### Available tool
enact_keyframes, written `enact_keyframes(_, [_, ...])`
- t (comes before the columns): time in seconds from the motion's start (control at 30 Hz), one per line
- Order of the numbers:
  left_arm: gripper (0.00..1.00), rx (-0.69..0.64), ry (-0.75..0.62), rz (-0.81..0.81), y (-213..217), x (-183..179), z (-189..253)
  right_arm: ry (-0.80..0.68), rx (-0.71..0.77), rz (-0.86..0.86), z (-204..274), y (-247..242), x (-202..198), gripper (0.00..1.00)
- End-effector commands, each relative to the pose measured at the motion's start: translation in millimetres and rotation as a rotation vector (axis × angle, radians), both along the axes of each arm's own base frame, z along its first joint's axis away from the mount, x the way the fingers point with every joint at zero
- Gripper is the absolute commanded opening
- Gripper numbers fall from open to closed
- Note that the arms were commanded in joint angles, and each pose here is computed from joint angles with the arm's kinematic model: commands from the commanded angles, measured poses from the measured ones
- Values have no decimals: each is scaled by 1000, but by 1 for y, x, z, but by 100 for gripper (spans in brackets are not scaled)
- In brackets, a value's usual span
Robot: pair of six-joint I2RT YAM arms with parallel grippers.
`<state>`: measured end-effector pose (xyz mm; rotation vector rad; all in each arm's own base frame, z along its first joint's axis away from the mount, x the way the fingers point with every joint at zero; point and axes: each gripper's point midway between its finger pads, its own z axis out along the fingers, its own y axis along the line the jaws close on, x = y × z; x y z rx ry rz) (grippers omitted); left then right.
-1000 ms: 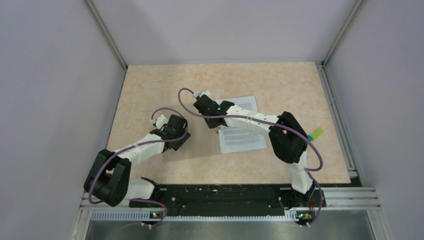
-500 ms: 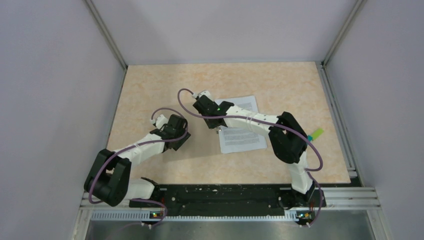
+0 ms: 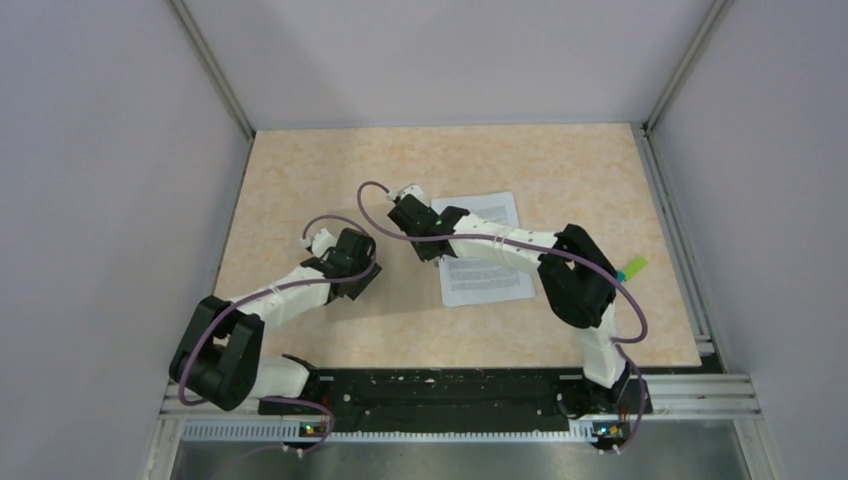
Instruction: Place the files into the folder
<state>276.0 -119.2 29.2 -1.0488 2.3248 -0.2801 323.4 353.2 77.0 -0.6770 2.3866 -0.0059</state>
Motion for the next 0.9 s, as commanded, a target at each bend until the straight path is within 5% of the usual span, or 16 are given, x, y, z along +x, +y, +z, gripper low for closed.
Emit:
enact_keyframes(0.0, [56,34,118,36,11,-22,-29,-1,-3,0,4,-8,-14,0])
enact_keyframes(0.87, [54,35,162,120,24,-36,-50,88,-97,-78,-61,-71,-30,0])
